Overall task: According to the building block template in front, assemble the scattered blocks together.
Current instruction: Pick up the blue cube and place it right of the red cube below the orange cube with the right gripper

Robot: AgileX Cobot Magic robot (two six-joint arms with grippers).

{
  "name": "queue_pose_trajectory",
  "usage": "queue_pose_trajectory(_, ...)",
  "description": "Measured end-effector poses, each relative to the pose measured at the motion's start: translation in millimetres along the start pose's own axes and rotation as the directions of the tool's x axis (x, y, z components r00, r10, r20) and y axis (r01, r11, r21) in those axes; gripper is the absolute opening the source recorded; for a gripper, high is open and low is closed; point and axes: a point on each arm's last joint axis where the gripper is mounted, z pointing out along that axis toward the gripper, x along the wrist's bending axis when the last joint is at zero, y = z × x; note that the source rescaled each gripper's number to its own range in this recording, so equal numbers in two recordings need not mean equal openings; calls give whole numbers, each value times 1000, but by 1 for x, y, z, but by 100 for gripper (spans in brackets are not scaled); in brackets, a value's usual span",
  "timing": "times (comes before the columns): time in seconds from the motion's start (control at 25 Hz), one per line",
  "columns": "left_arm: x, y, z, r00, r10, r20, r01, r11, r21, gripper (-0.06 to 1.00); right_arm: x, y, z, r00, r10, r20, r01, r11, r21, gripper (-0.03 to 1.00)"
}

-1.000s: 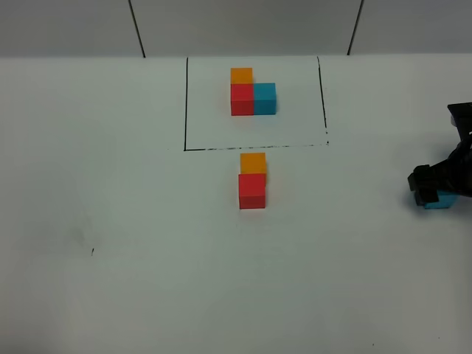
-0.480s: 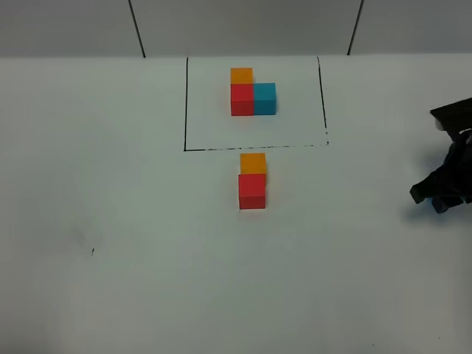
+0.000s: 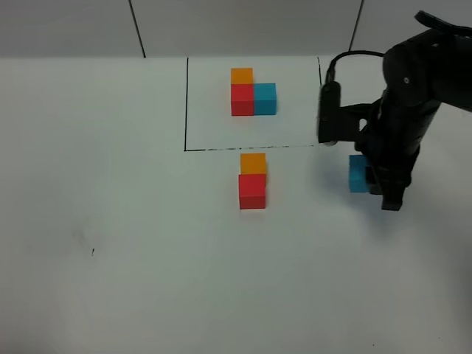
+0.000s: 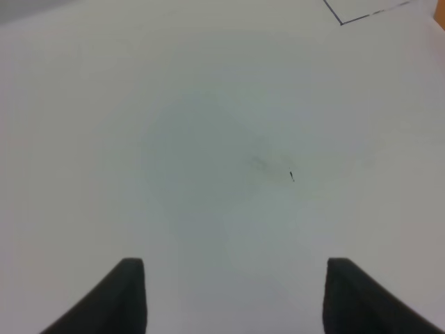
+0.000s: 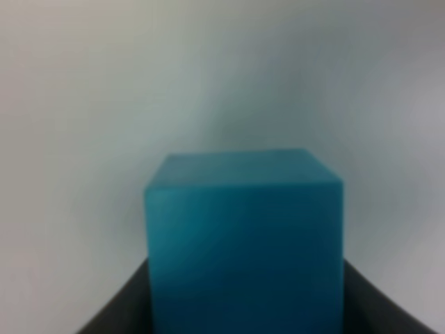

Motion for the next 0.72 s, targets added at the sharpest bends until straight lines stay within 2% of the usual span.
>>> queue_pose_trajectory(0.2,0,0,0,1000,0,0,0,1000,0,26,-1,34,13,995,-60,-79,58,998,-19,1)
queue_pose_trajectory(0.4,0,0,0,1000,0,0,0,1000,0,26,-8,65,25,988,-126,-86,123,992,-36,1)
queue_pose_trajectory(0.72,0,0,0,1000,0,0,0,1000,0,26,-12,76,41,985,-136,-110,129,989,-68,1)
